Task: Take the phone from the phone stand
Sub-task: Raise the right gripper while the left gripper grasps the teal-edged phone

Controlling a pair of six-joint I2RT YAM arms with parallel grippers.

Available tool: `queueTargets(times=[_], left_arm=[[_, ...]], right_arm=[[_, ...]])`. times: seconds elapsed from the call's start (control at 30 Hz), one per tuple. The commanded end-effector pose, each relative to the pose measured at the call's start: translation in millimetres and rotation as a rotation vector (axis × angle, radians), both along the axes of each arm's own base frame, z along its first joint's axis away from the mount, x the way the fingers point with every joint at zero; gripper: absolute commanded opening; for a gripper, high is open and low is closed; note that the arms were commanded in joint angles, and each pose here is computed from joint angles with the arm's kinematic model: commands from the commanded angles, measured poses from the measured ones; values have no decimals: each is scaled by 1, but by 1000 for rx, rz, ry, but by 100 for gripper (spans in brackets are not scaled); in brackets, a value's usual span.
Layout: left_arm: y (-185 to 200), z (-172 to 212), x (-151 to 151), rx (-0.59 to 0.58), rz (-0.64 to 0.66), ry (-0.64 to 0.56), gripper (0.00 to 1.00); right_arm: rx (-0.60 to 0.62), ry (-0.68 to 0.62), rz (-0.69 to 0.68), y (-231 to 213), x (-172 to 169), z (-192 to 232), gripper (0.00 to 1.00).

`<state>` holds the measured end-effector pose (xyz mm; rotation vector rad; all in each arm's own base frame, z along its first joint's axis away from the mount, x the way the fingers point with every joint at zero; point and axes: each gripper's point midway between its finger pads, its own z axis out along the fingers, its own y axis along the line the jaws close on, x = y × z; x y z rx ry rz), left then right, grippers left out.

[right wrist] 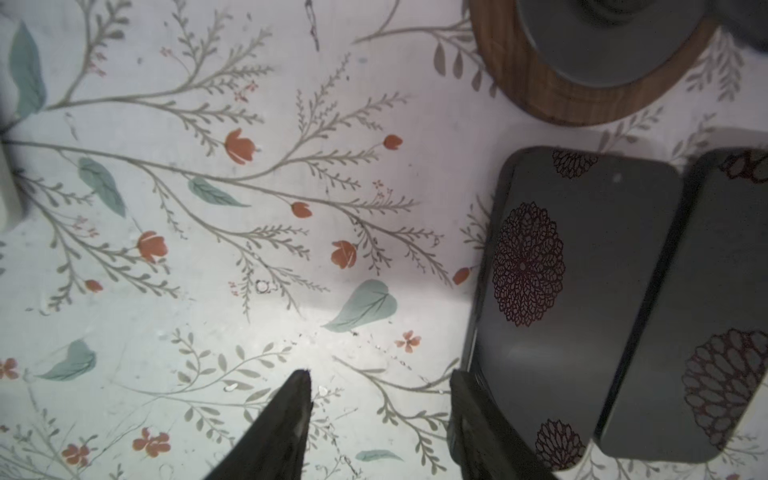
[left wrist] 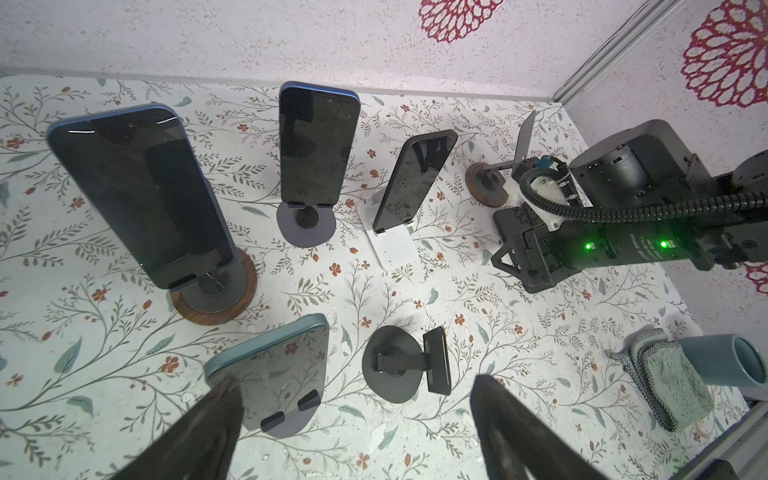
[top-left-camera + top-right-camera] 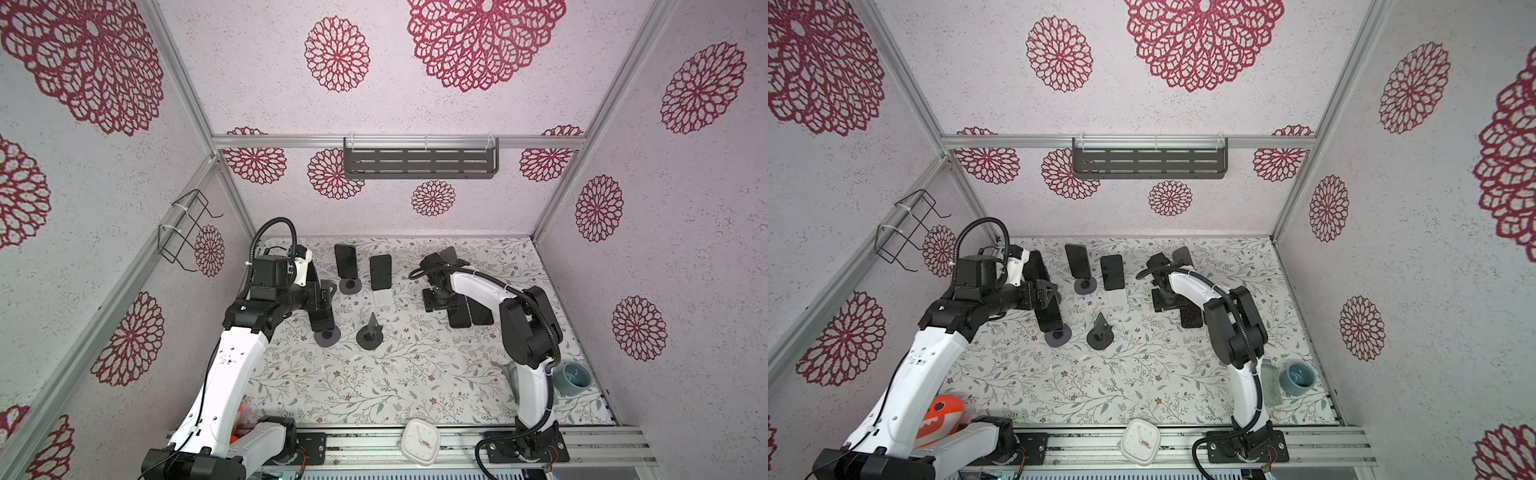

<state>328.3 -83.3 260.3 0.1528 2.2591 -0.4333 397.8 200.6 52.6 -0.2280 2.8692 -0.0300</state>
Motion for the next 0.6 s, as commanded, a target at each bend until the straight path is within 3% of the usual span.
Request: queueTargets(times=[0.0,0.57], left_arm=[[0,5,1,0,-15,-33,89],[1,6,4,-11,-8,-34,89]], right_arm=[[-12,8,-28,-7,3,-8,55],[-25,26,-45,-31,9,-25,56]])
